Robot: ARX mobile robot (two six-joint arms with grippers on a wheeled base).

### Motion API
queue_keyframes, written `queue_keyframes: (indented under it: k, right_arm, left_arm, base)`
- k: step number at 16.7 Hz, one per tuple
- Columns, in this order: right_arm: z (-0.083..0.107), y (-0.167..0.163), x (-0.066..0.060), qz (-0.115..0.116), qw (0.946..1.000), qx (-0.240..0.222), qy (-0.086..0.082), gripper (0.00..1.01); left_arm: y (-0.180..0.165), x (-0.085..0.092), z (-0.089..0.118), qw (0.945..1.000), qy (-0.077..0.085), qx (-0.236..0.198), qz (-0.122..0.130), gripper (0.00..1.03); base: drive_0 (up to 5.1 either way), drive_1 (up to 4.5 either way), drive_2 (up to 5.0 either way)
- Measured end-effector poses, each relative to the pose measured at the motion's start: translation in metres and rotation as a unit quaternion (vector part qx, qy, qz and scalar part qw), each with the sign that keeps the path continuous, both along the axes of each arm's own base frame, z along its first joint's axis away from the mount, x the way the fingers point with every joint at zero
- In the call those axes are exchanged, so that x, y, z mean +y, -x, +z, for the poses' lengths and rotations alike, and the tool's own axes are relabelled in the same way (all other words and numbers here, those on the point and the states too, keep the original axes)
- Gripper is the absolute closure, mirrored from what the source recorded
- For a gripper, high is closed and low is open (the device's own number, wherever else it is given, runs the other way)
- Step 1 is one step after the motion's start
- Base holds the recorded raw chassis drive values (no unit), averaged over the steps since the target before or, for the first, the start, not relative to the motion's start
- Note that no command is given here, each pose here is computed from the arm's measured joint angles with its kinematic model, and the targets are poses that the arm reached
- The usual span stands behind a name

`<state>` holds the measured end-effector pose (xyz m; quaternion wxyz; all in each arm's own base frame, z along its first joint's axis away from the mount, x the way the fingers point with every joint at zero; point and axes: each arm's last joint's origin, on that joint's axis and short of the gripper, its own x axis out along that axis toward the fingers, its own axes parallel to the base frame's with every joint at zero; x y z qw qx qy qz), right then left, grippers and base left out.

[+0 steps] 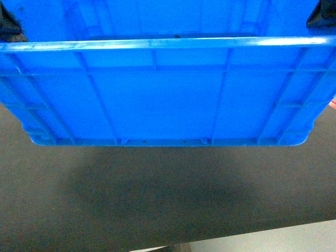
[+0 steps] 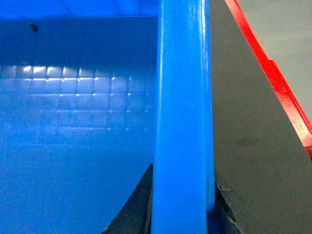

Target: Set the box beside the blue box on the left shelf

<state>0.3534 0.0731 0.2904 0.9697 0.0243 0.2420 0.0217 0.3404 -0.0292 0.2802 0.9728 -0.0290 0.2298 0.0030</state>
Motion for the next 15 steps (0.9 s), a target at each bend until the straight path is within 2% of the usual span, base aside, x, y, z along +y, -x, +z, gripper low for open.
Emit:
queue_keyframes:
  k: [15]
  right_arm:
    - [-0.0001, 0.0000, 0.0000, 0.000, 1.0000, 0.000, 0.000, 0.79]
  left_arm:
    - [0.0000, 0.0000, -0.0001, 1.0000, 0.001, 0.000, 0.000, 0.89]
  base:
    - [-1.5, -1.53, -1.5]
